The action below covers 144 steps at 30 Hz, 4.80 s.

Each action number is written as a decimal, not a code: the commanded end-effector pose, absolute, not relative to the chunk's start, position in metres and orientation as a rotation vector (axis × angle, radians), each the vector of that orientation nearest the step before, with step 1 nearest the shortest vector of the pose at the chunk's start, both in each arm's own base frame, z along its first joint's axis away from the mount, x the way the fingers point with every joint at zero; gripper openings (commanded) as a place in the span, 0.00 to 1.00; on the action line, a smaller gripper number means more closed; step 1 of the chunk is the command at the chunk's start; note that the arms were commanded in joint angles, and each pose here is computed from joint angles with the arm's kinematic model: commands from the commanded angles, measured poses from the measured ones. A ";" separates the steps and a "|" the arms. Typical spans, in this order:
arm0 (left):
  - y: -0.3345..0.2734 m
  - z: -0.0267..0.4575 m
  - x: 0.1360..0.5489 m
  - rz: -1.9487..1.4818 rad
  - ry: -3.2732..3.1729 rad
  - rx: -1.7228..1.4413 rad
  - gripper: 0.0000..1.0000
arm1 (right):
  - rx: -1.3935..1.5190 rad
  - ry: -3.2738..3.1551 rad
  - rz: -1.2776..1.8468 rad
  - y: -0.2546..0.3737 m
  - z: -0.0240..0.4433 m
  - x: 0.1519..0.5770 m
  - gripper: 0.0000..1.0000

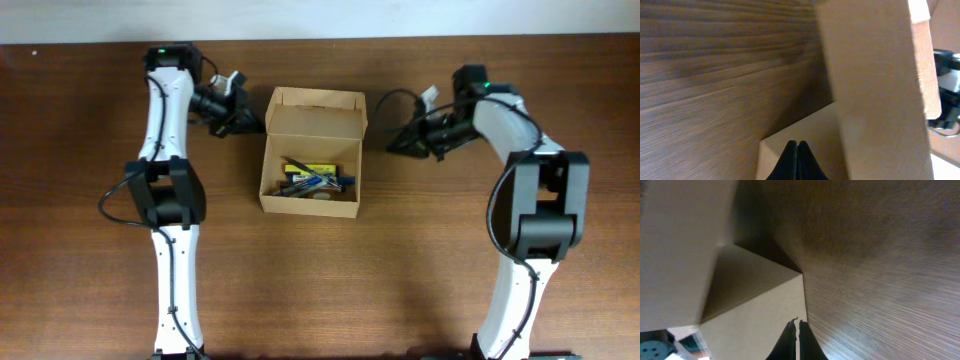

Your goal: Pack container

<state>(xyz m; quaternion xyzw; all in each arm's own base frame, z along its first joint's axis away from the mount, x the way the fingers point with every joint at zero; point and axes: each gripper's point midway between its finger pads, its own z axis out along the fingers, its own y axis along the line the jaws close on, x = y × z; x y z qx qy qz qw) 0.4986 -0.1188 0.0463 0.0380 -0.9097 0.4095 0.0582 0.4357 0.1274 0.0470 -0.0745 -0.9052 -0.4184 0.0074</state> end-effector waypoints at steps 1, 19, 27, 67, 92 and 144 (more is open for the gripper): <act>-0.136 0.039 0.497 1.280 -2.732 0.058 0.02 | -0.163 -2.775 -1.369 0.155 0.042 0.424 0.04; -0.136 0.054 0.513 1.388 -2.769 0.026 0.01 | 0.171 -2.847 -1.954 0.193 0.114 0.500 0.04; -0.135 0.112 0.529 1.531 -2.876 -0.092 0.02 | 0.303 -2.806 -2.072 0.198 0.151 0.509 0.03; -0.098 0.314 0.484 0.499 -3.716 -0.226 0.02 | 0.668 -3.345 -1.193 0.214 0.221 0.439 0.04; -0.143 0.157 0.432 0.219 -3.162 -0.234 0.02 | 0.719 -3.276 -0.518 0.215 0.139 0.404 0.04; 0.032 0.488 0.420 0.082 -4.247 0.407 1.00 | 0.885 -4.392 -0.540 0.080 0.556 0.417 0.99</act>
